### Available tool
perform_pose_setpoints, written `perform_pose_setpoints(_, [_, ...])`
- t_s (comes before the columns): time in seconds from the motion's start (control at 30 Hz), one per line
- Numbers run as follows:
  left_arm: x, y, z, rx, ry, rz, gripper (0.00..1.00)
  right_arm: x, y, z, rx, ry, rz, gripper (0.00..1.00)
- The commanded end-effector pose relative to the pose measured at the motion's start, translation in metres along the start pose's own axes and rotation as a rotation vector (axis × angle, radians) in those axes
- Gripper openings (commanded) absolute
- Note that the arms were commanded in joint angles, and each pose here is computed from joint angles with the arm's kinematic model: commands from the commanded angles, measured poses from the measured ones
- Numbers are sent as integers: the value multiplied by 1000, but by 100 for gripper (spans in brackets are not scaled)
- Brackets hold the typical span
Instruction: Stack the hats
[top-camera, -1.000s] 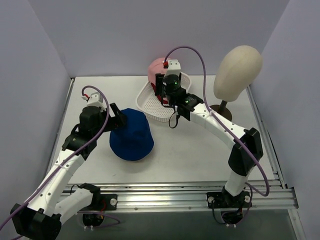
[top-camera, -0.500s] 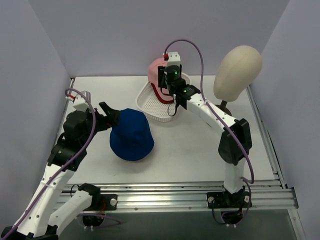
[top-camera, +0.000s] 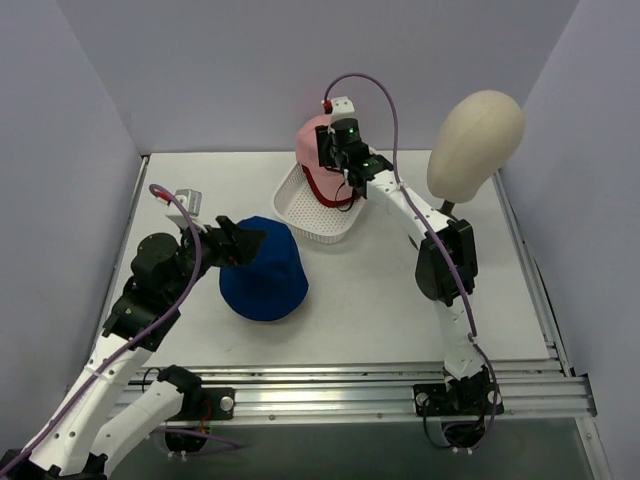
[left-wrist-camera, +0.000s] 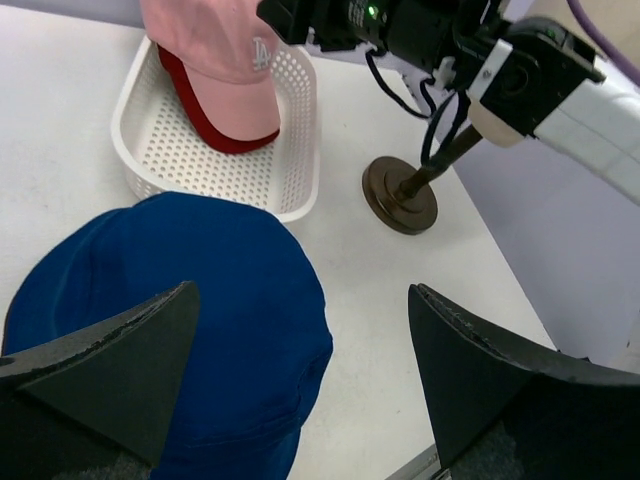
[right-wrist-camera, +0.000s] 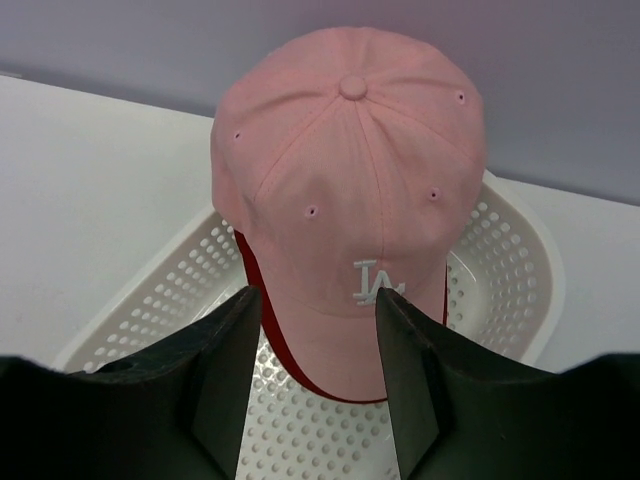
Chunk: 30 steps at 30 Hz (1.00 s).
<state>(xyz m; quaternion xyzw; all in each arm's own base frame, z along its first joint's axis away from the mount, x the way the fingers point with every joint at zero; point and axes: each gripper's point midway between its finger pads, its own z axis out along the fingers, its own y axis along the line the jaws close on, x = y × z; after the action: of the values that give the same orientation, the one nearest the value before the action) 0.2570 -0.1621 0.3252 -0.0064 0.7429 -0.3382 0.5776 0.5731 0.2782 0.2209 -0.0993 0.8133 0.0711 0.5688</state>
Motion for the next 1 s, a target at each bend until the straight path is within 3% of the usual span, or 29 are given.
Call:
perform_pose_setpoints(0.0, [-1,-21,9,86,-19,16,94,-18,-1,5,-1,-23,-33,45])
perform_pose_setpoints(0.3, [7,-58,8,37,-20,185,94,-11,-23,28,10,-19,-15,43])
perform_pose_setpoints(0.47, [18,-102,-1,170,-49,301,94,-8,-27,35,5,-19,-33,44])
perform_pose_setpoints(0.73, [24,-99,-10,222,-102,348,94,-5,-29,46,-34,-34,-63,43])
perform_pose_setpoints(0.97, [9,-88,-26,215,-201,296,94,-8,-26,56,-57,-65,-67,43])
